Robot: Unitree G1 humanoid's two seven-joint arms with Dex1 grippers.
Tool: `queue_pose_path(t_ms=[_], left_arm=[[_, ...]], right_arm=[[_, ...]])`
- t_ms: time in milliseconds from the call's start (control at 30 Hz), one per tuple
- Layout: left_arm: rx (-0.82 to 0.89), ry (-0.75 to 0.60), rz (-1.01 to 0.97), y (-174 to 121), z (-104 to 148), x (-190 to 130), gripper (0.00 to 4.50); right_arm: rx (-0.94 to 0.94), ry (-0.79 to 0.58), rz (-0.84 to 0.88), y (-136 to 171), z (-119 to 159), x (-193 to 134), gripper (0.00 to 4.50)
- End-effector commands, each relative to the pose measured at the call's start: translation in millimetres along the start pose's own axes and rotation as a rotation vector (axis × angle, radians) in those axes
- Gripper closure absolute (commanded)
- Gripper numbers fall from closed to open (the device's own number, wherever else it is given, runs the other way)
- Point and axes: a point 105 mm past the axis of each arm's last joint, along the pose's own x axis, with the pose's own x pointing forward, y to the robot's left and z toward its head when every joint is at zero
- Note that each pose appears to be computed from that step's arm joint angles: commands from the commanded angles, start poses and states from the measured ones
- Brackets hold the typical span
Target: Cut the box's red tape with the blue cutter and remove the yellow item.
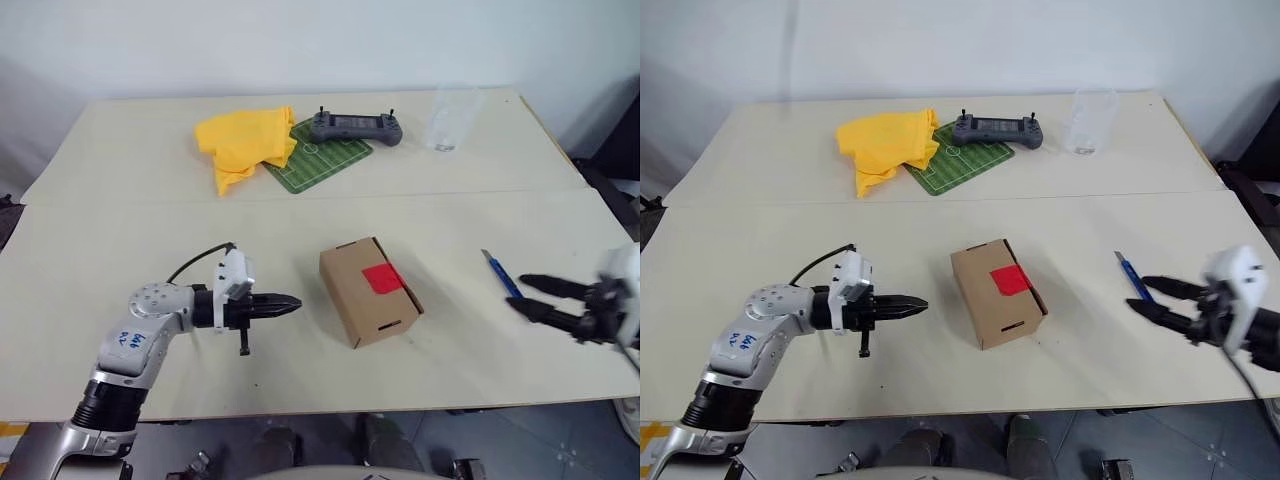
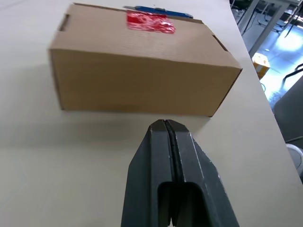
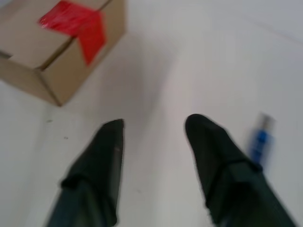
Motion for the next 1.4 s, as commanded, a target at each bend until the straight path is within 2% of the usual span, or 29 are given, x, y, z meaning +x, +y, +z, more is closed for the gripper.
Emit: queue_pose_path(t_ms=[33, 133, 267, 367, 533, 833, 1067, 1267, 1333, 1400], left_arm=[[0.008, 0.021, -0.004, -4.9, -1.8, 15.7, 4.50], [0.002, 0.045, 0.003, -4.0, -5.8, 26.1, 4.50], [0.005, 0.052, 0.023, 0.3, -5.4, 42.9, 4.50], [0.013, 0.054, 0.041, 6.1, -2.7, 47.9, 4.50], [0.022, 0.065, 0.077, 19.0, -1.7, 47.8, 4.50], [0.024, 0.092, 0.118, 32.9, -5.8, 34.4, 4.50], [0.016, 0.110, 0.122, 31.0, -9.4, 24.3, 4.50], [0.020, 0.156, 0.105, 25.8, -12.4, 4.9, 4.50], [0.020, 0.170, 0.087, 25.0, -10.6, -12.9, 4.50], [0.033, 0.152, 0.052, 22.5, -4.7, -26.9, 4.50]], right_arm=[[-0.108, -0.044, -0.014, 7.4, 10.0, 39.0, 3.45], [-0.155, -0.079, -0.051, 5.6, 14.6, 64.8, 4.47], [-0.152, -0.086, -0.044, 12.8, 11.7, 90.5, 4.47], [-0.083, -0.053, 0.027, 31.4, 9.0, 101.0, 4.47], [-0.012, 0.010, 0.111, 56.4, 9.8, 104.4, 4.47], [0.040, 0.028, 0.188, 93.5, 18.4, 113.9, 4.47], [0.086, 0.122, 0.181, 99.8, 2.3, 113.2, 4.47], [0.130, 0.113, 0.136, 91.9, 5.3, 93.3, 4.47], [0.228, 0.092, 0.084, 81.8, 12.8, 77.8, 4.10], [0.267, 0.095, 0.120, 84.3, 20.4, 63.4, 3.59]])
